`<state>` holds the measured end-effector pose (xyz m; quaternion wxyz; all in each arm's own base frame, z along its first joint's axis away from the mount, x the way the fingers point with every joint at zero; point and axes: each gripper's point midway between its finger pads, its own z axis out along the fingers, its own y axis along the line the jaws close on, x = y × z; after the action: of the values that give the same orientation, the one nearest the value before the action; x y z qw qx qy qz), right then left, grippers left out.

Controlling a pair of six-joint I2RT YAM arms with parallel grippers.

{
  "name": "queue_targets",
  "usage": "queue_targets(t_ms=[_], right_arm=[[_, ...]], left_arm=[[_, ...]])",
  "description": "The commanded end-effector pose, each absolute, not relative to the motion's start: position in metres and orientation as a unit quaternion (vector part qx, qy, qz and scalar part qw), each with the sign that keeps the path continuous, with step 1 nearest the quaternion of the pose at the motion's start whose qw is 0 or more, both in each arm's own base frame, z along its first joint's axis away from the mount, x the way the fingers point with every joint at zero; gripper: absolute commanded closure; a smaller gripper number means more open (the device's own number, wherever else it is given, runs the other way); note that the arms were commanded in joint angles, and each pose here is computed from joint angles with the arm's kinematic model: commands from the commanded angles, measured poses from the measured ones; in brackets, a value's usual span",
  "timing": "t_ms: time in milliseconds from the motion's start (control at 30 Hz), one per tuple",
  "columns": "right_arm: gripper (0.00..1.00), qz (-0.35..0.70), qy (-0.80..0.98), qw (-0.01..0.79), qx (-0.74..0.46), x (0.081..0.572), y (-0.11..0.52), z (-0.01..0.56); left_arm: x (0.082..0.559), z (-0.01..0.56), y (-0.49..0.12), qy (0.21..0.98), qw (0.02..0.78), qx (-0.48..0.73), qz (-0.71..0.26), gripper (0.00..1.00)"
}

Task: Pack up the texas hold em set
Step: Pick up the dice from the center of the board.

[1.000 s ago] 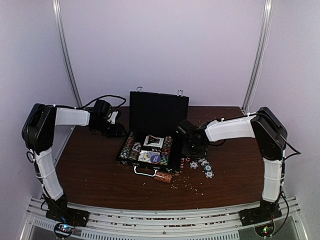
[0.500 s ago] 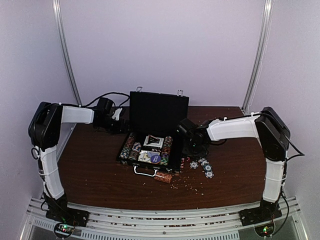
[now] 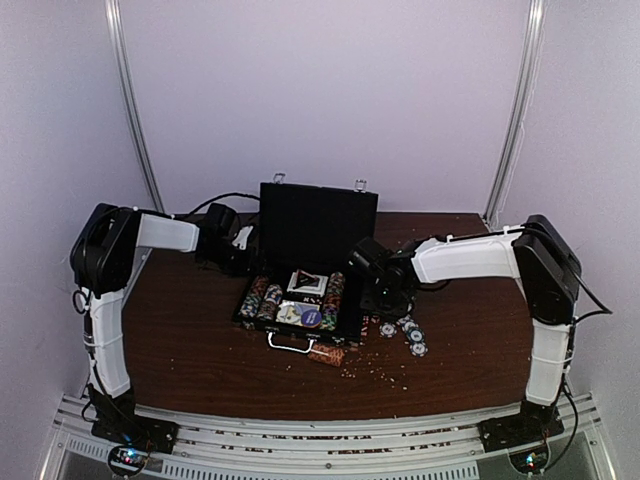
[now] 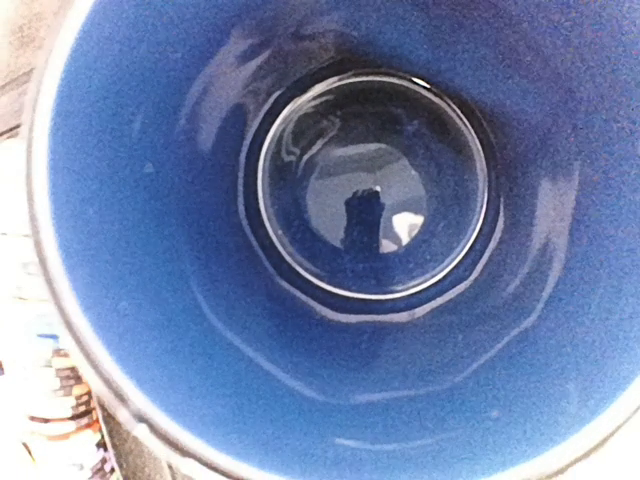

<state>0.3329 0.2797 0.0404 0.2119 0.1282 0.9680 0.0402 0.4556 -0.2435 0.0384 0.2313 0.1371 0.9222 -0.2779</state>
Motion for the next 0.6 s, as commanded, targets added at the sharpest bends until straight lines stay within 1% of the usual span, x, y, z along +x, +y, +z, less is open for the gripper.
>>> queue_targets(t_ms=[0, 167, 333, 467, 567], right_arm=[[0.65, 0.066, 0.963, 0.224, 0.133, 0.330, 0.282, 0.059], [0.62, 0.072, 0.965, 0.217, 0.132, 0.328, 0.284, 0.051], [0.61, 0.071, 0.967, 0.209, 0.129, 0.329, 0.287, 0.042], [0.62, 0.068, 0.968, 0.204, 0.129, 0.329, 0.289, 0.035], [0.66, 0.064, 0.970, 0.198, 0.127, 0.328, 0.289, 0.028]], left_arm=[[0.460, 0.034, -0.251, 0.920, 0.236, 0.147, -0.278, 0.23], [0.454, 0.020, -0.242, 0.930, 0.223, 0.140, -0.256, 0.35], [0.448, 0.013, -0.235, 0.937, 0.216, 0.135, -0.239, 0.46], [0.445, 0.013, -0.232, 0.938, 0.216, 0.135, -0.234, 0.49], [0.444, 0.012, -0.231, 0.939, 0.215, 0.134, -0.233, 0.51]])
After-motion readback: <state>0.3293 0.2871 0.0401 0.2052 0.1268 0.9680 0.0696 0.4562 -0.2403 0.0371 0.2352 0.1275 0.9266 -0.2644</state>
